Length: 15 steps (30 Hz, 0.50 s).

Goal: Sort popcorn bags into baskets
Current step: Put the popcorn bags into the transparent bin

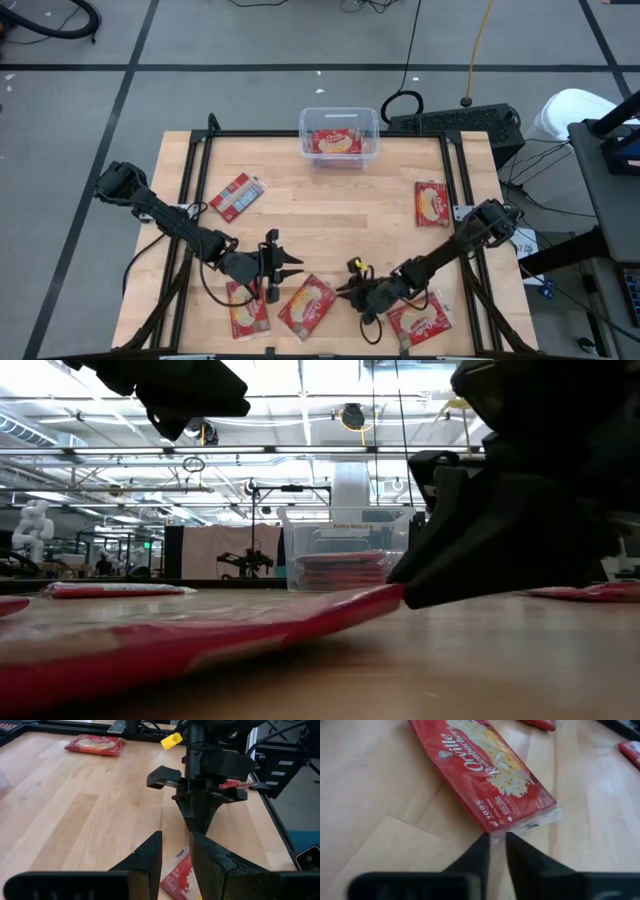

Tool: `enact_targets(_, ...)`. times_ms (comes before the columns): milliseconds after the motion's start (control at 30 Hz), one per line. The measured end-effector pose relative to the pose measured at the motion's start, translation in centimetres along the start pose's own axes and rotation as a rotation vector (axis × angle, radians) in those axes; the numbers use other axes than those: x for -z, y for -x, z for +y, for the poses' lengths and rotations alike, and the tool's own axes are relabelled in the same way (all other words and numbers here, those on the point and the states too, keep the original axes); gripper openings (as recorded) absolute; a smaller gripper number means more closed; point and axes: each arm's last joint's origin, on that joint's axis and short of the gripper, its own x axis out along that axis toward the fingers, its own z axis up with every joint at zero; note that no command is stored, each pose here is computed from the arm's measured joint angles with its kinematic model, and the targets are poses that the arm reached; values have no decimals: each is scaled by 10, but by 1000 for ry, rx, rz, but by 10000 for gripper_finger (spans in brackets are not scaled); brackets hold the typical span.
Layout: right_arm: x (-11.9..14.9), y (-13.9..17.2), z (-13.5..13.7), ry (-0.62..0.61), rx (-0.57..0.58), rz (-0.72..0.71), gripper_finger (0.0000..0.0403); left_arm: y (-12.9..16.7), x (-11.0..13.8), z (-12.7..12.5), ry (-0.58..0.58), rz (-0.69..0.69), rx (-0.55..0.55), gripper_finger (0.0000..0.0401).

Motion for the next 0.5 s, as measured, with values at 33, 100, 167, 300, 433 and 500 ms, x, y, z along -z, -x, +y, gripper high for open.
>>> enact_targets(33,0,-1,-2,2,-2,-3,31,0,0,0,2,0,0,102)
enact_targets(100,-1,-2,-6,15,9,-7,9,0,0,0,1,0,-2,102)
enact_targets(167,-3,-4,-12,32,29,-24,9,-4,2,1,1,2,-16,102)
enact_targets(300,-5,-9,-26,87,68,-47,3,-15,9,5,7,28,-49,102)
enact_targets(433,-8,-13,-38,148,108,-80,2,-29,22,9,20,72,-83,113)
enact_targets(500,-10,-13,-41,193,124,-94,1,-35,27,10,17,88,-84,129)
